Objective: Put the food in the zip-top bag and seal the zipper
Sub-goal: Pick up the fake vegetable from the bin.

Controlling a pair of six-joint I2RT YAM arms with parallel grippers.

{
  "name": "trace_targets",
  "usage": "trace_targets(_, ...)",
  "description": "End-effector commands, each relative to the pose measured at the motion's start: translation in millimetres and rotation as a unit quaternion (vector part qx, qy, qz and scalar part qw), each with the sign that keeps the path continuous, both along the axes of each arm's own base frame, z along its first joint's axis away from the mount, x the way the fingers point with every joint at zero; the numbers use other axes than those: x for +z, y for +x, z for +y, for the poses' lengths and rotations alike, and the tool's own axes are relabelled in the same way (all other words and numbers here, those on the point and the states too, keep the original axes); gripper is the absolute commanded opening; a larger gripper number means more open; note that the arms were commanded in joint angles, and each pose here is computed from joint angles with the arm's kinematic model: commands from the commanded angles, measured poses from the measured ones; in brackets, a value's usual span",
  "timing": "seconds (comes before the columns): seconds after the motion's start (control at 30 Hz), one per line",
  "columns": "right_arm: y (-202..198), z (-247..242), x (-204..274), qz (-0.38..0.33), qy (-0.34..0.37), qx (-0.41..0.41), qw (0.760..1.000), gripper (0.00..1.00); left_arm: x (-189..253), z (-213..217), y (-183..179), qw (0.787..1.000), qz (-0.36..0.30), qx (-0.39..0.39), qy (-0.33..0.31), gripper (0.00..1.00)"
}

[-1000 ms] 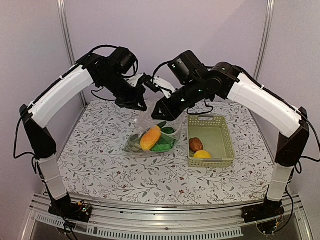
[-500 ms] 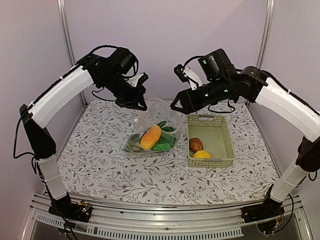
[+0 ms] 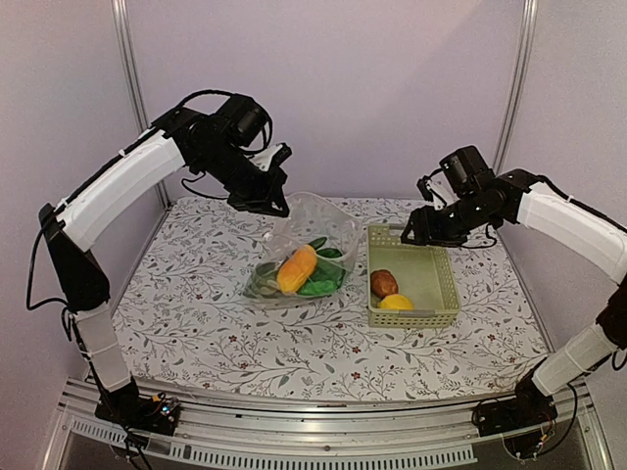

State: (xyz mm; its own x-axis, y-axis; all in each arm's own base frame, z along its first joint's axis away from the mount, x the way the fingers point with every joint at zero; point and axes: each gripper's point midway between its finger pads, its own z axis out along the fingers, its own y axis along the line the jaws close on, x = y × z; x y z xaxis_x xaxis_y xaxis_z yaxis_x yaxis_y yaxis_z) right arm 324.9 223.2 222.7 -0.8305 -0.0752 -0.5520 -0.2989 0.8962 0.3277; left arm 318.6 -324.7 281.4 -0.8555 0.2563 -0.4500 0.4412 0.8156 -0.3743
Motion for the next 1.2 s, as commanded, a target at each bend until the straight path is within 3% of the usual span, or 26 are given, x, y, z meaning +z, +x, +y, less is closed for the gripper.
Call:
trace_targets(0.0,-5,6,-38,0.062,-0.012,0.018,0.998,0.69,13,2,-5,1.000,-0.019,-0.006,-0.010,0.00)
trace_targets(0.3,16,22,-106,0.136,-0.062,0.045,0.988,0.76,15,6,-7,1.000,-0.021,-0.004,-0.006,0.00)
trace_targets(0.5,25,34,-138,0.165,-0.059,0.054,0.983,0.77,13,8,-7,1.000,-0.021,-0.001,-0.006,0.00)
trace_targets(0.87,37,38,-179,0.183,-0.084,0.059,0.978,0.79,14,12,-4,1.000,-0.023,0.003,-0.007,0.00)
trace_targets(1.17,50,36,-184,0.177,-0.086,0.054,0.979,0.66,10,13,-2,1.000,-0.017,0.003,-0.008,0.00)
